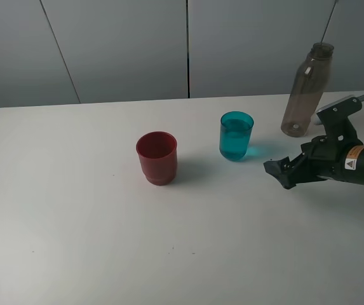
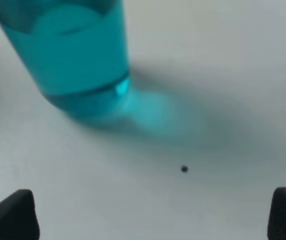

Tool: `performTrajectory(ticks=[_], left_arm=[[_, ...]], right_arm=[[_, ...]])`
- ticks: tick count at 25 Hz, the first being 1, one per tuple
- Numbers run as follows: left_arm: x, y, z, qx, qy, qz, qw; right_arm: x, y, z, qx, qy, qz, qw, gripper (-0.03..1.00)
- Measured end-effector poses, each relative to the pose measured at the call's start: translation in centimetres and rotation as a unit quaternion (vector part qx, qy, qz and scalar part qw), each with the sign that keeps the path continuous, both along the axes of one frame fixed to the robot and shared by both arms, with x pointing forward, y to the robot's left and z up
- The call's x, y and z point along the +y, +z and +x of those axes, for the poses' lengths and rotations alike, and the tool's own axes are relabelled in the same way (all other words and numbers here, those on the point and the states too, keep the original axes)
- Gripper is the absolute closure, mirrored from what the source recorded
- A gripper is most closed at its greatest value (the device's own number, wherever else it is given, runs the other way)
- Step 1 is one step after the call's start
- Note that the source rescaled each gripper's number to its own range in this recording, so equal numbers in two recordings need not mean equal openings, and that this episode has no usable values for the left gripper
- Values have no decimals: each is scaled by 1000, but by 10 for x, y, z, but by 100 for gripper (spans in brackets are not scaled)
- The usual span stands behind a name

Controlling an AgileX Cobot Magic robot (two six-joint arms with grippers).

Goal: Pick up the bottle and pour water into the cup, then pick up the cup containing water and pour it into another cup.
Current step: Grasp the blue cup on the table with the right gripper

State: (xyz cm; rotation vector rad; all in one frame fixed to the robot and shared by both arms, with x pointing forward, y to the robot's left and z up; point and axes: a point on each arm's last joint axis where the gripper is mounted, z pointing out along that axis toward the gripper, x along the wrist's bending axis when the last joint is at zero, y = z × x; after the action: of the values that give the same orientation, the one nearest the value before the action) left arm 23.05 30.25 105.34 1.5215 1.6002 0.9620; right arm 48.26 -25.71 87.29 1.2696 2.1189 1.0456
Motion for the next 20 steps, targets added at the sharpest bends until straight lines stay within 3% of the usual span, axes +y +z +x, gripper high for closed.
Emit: performTrajectory(ticks=[9, 20], left_arm=[[0, 0, 0, 0, -1, 2, 1000], [0, 0, 0, 0, 0, 1, 1000]], right_arm=[[25, -7, 15, -21, 46, 21, 999, -3], [47, -34, 41, -5, 74, 24, 997, -3]])
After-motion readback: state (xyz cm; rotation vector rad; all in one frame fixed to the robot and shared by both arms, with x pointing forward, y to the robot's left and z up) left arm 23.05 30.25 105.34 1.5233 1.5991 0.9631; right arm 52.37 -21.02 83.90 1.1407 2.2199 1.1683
